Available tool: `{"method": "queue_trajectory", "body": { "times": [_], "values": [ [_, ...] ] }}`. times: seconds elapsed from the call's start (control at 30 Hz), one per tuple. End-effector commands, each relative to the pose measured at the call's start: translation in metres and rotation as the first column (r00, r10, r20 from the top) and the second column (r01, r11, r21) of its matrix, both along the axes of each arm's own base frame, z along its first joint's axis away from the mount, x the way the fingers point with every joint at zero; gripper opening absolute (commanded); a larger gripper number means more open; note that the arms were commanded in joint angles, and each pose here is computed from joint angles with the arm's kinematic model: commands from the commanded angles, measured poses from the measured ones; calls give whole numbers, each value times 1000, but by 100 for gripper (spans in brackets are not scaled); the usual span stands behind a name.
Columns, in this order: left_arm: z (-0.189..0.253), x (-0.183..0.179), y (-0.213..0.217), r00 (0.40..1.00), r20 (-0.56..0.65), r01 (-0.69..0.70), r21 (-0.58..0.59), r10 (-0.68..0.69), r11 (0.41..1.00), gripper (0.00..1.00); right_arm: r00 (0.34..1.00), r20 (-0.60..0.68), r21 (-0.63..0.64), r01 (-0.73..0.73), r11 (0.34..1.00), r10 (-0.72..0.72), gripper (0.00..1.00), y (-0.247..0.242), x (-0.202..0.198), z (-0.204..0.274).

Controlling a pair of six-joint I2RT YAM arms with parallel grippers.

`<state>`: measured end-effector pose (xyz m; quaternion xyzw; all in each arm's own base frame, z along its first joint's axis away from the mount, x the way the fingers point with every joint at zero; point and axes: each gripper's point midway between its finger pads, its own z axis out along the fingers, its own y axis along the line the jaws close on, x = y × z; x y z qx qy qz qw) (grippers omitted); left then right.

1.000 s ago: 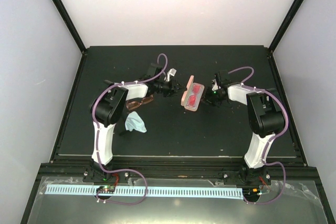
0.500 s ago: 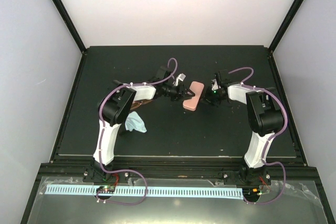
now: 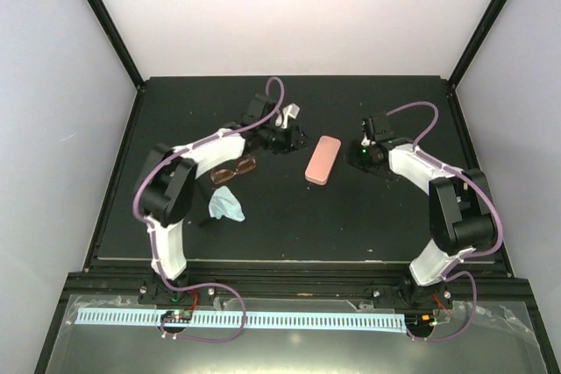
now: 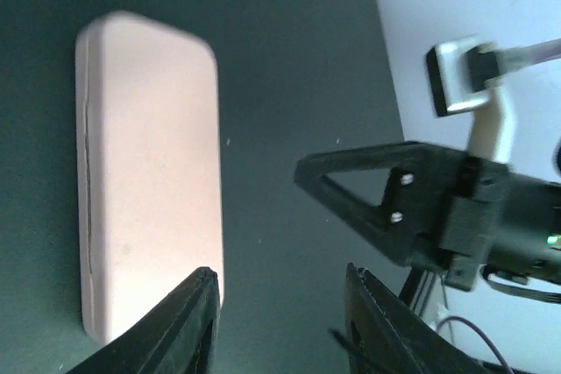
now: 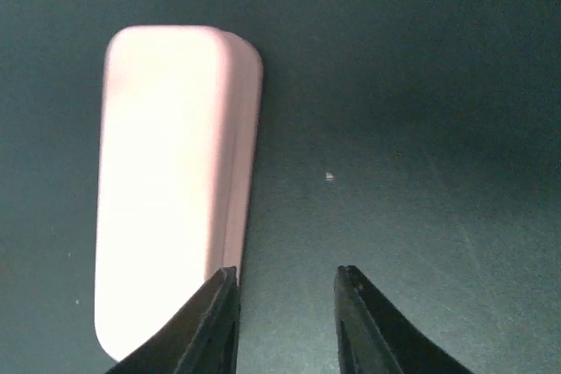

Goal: Organize the sunglasses
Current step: Move the sunglasses case at the center of the board.

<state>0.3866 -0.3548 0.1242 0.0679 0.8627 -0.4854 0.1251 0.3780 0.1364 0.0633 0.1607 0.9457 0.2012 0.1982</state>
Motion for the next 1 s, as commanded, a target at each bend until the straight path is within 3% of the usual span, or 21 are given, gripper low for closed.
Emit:
{"method": "queue_trajectory", "body": {
  "times": [0.0,0.33,0.5,0.7,0.83,0.97],
  "values": [
    [38,3,38,977,191,-122,134,95,983,42,986,63,-159,-141,977,152,38,15,1,22],
    [55,-35,148,865,357,-464,298,354,834,57,924,-27,-502,-342,794,381,99,61,5,15],
    [55,-60,195,821,388,-548,328,420,769,66,909,-103,-581,-385,717,404,100,68,15,0],
    [47,-79,232,791,389,-600,349,472,719,70,906,-162,-595,-406,694,391,100,65,16,-20],
    [36,-86,268,746,393,-666,409,538,624,76,926,-156,-580,-368,727,344,100,54,7,-25],
    [28,-94,296,710,390,-703,441,586,558,79,935,-142,-458,-352,817,324,100,50,-1,-30]
  ]
}}
